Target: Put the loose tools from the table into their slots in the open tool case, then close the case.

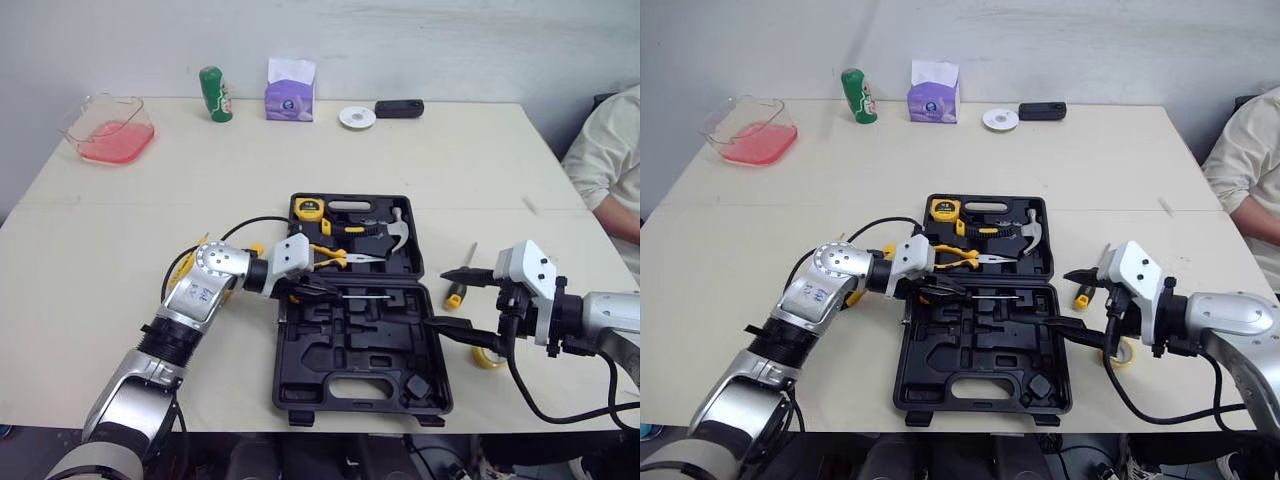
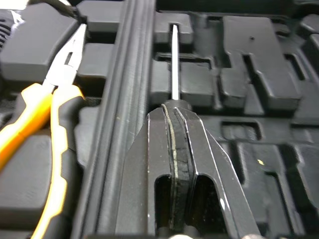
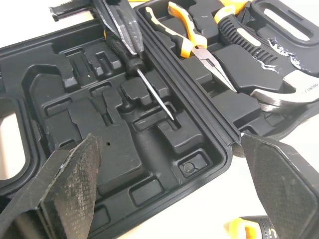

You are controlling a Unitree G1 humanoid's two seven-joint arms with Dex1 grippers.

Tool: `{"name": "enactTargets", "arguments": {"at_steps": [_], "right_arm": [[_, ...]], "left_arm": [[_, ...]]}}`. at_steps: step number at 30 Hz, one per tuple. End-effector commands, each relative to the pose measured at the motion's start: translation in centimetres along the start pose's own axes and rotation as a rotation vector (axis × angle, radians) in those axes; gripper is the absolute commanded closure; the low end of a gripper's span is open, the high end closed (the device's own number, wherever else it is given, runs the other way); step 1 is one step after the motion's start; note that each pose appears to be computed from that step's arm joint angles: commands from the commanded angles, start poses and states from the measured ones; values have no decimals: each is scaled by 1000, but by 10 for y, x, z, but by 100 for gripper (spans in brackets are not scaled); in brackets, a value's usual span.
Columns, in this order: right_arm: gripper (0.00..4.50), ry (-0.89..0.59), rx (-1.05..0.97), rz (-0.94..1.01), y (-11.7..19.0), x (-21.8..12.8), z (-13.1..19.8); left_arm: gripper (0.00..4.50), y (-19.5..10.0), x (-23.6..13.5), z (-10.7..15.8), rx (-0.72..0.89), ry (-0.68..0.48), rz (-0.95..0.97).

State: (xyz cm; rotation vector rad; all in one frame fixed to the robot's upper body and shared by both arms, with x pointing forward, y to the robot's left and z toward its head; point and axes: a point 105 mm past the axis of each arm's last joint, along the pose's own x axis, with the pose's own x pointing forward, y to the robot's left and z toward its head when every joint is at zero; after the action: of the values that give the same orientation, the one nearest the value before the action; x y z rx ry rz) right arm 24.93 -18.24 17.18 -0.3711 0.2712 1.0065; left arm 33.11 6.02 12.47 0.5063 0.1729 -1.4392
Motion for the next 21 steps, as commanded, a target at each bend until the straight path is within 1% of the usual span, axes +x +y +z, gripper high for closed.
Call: {"name": "enactTargets", "arguments": {"at_steps": [1, 8, 12, 18, 21], "right_arm": [[0, -25, -46, 20, 4, 0, 11], [0, -25, -38, 11, 4, 2, 8], [0, -26, -35, 11, 5, 2, 8], [0, -13, -25, 5, 7, 3, 3], [0, -8, -26, 8, 8, 3, 2]], "left_arm": [[443, -15, 4, -23, -25, 120, -82], [443, -18, 8, -32, 11, 177, -106], [443, -19, 9, -35, 25, 189, -115], [443, -24, 10, -50, 105, 290, -143], [443, -22, 11, -54, 104, 324, -133]]}}
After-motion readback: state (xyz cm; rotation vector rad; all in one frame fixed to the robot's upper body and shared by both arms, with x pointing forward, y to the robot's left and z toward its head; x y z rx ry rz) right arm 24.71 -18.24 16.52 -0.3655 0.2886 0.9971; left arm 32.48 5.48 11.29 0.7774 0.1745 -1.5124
